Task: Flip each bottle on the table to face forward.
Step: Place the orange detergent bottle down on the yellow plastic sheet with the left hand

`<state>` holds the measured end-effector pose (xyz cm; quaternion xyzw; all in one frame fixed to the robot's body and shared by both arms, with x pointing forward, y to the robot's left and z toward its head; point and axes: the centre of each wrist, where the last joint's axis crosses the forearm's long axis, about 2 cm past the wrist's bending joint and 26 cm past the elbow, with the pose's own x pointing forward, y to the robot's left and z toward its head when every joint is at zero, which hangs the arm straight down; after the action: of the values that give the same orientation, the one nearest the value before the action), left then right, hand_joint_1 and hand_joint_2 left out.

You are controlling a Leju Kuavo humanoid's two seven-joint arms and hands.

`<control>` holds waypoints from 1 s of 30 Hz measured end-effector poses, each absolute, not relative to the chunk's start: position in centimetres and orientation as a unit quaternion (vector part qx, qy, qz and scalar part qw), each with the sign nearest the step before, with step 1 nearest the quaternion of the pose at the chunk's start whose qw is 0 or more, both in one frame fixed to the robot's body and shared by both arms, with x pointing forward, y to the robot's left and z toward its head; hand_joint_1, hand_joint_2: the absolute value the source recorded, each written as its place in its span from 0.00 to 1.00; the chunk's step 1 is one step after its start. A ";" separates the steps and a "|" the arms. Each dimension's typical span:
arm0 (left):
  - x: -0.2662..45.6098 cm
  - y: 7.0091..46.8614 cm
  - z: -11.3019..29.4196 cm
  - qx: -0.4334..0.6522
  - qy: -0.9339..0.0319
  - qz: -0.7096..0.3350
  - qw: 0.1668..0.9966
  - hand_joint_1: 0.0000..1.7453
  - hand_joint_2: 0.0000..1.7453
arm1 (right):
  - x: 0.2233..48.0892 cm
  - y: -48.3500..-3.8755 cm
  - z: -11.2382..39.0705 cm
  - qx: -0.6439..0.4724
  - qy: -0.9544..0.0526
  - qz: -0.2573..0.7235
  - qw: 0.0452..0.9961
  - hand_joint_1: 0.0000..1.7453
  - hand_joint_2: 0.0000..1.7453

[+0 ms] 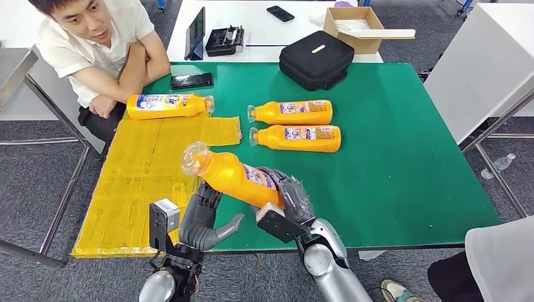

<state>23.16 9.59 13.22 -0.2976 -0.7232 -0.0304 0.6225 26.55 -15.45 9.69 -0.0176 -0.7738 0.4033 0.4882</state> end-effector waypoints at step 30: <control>24.9 9.0 13.4 -0.245 -0.740 -0.017 0.626 0.00 1.00 | 25.9 -10.9 8.5 0.014 -0.743 0.465 0.481 1.00 1.00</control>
<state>24.86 8.96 13.42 -0.2452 -0.7403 -0.0170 0.6258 25.92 -10.91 8.49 0.0135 -0.7428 0.4651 0.4815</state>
